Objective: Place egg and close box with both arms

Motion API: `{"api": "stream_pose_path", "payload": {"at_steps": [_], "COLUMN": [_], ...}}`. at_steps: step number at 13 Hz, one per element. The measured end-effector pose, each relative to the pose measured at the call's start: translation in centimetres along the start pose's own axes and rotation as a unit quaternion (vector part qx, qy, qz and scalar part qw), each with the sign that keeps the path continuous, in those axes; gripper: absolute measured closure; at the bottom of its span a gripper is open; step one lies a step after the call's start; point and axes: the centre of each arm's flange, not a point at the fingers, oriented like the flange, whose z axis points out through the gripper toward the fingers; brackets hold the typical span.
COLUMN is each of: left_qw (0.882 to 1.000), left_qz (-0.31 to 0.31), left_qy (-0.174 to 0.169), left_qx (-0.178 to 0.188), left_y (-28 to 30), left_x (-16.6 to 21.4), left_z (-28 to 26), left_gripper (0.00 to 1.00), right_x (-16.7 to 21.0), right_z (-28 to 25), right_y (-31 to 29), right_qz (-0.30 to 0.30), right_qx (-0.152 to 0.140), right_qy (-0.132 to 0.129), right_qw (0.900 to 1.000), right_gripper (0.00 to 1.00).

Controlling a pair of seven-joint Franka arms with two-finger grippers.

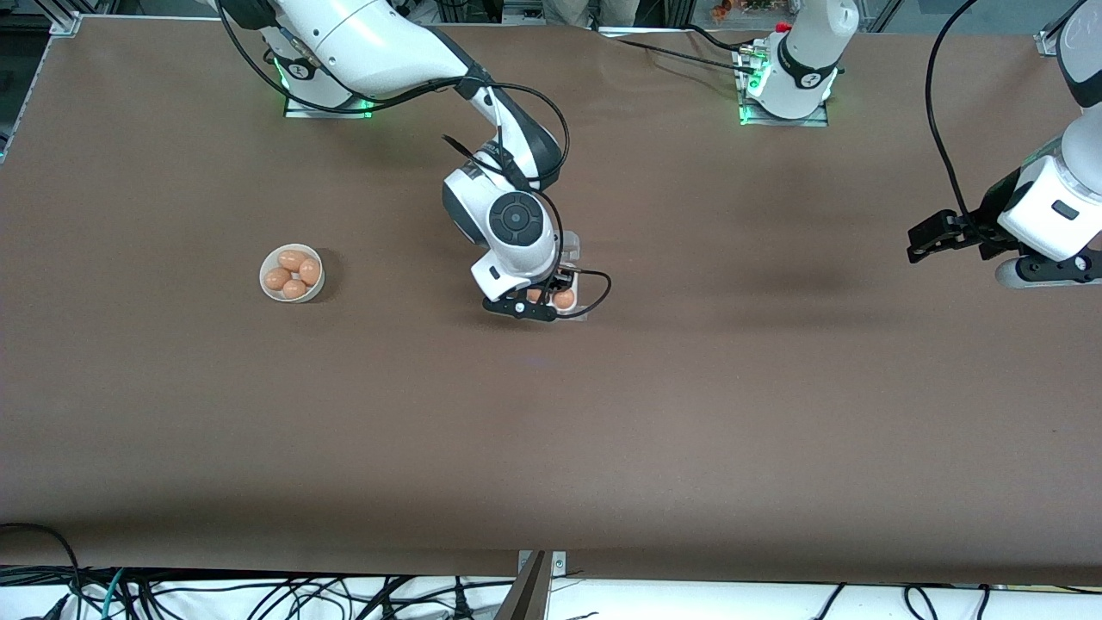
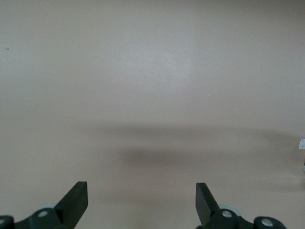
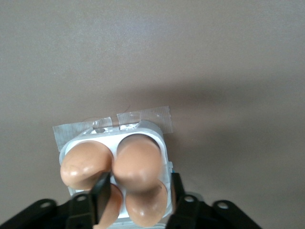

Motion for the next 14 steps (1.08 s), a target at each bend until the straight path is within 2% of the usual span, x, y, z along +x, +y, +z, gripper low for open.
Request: {"api": "stream_pose_path", "payload": {"at_steps": [3,6,8,11,14], "left_qw": [1.0,0.999,0.997,0.991,0.987], "left_qz": [0.007,0.035,0.036,0.049,0.013], "left_qy": [-0.003,-0.012,-0.04,-0.108,-0.158], "left_qx": [-0.001,-0.029,-0.052,-0.054,-0.028], "left_y": [0.9,5.6,9.8,16.4,24.7], "left_x": [0.1,-0.6,-1.7,-4.6,-8.1], "left_z": [0.3,0.7,1.4,3.2,6.4], "left_gripper": [0.0,0.0,0.04,0.36,0.69], "right_x": [0.2,0.7,1.7,4.1,6.4], "right_z": [-0.2,-0.8,-2.5,-8.0,-13.0], "right_y": [0.0,0.1,1.1,5.5,13.6], "right_qz": [0.003,0.006,0.007,-0.023,-0.061], "right_qx": [0.001,0.003,-0.016,-0.055,-0.067], "right_qy": [0.003,0.009,0.009,-0.001,-0.013], "right_qw": [1.0,1.0,1.0,0.998,0.996], "right_gripper": [0.02,0.0,0.0,0.0,0.0]}}
